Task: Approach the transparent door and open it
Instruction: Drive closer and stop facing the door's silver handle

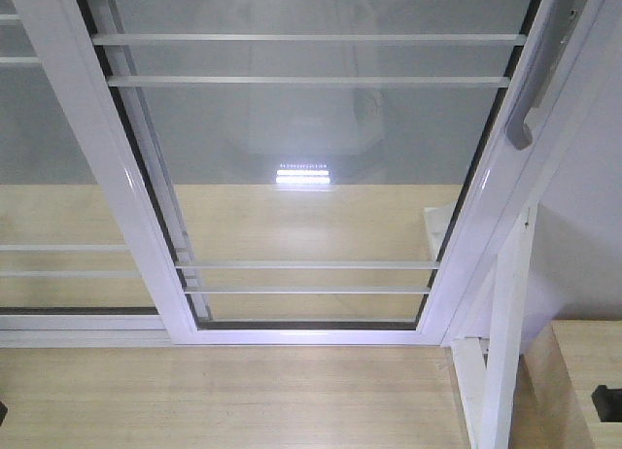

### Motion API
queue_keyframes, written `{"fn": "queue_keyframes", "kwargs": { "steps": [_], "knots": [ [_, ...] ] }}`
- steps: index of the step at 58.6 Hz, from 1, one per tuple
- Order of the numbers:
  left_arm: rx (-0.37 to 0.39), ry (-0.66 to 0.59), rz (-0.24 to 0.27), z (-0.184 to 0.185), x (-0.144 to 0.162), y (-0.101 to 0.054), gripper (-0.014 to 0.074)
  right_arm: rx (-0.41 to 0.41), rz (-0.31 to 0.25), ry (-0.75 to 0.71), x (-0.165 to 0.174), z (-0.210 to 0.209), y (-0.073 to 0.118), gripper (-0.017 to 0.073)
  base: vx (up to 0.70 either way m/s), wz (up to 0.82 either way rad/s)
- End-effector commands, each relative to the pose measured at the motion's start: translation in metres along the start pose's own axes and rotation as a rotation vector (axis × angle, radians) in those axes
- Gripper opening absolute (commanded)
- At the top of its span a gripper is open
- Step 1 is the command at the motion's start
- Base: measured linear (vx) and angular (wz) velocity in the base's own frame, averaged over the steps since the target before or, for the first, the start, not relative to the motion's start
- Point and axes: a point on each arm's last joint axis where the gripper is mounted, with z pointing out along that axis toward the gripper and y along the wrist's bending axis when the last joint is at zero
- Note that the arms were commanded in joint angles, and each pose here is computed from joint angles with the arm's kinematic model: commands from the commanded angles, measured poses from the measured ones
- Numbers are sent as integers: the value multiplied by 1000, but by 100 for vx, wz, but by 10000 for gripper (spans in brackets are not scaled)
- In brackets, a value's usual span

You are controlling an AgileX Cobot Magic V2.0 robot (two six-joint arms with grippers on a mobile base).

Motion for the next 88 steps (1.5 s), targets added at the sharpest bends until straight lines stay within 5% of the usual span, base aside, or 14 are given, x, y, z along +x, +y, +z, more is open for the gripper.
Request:
{"fn": "queue_keyframes", "kwargs": {
  "steps": [1,88],
  "knots": [
    [1,-52,-16,2,-3,0,-6,-2,-14,-63,-6,1,0,-6,0,0],
    [1,-52,-13,2,-3,0,-6,-1,-18,-68,-6,1,0,-6,0,0]
  ]
}}
